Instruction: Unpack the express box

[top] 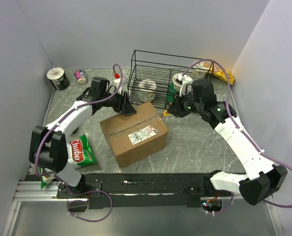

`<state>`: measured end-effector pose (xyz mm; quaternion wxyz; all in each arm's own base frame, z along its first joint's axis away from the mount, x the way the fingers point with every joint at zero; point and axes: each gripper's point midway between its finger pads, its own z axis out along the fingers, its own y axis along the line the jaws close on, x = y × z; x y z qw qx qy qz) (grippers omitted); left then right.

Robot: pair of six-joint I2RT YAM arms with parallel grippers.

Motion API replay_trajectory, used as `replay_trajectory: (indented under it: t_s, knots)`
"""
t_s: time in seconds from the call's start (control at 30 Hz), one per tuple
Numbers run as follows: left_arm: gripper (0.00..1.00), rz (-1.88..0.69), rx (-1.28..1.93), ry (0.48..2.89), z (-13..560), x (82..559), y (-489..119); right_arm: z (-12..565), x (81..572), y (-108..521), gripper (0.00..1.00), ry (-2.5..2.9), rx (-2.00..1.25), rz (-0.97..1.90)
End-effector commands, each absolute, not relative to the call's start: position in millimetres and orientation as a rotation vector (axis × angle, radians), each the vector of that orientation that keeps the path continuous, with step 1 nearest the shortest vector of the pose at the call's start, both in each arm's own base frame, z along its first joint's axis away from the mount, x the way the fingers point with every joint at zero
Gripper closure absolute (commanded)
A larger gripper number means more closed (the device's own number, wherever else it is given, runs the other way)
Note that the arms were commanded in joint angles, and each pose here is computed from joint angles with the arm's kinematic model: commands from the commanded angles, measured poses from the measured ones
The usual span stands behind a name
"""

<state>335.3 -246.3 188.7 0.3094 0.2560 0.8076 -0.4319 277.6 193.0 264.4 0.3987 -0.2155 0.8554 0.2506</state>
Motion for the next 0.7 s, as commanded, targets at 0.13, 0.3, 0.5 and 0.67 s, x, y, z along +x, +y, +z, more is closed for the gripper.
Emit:
replay_trajectory:
  t_s: [0.13, 0.3, 0.5, 0.67]
  knots:
    - [0.99, -0.859, 0.522, 2.408, 120, 337, -194, 247, 221, 170, 1.0, 2.373, -0.573, 0.665]
    - [0.99, -0.861, 0.518, 2.412, 119, 333, -192, 250, 212, 166, 1.0, 2.368, -0.592, 0.665]
    - [0.99, -0.853, 0.544, 2.383, 126, 335, -193, 265, 203, 152, 1.0, 2.326, -0.593, 0.603]
    - [0.56, -0.937, 0.634, 2.291, 148, 335, -204, 289, 228, 115, 1.0, 2.111, -0.593, 0.329]
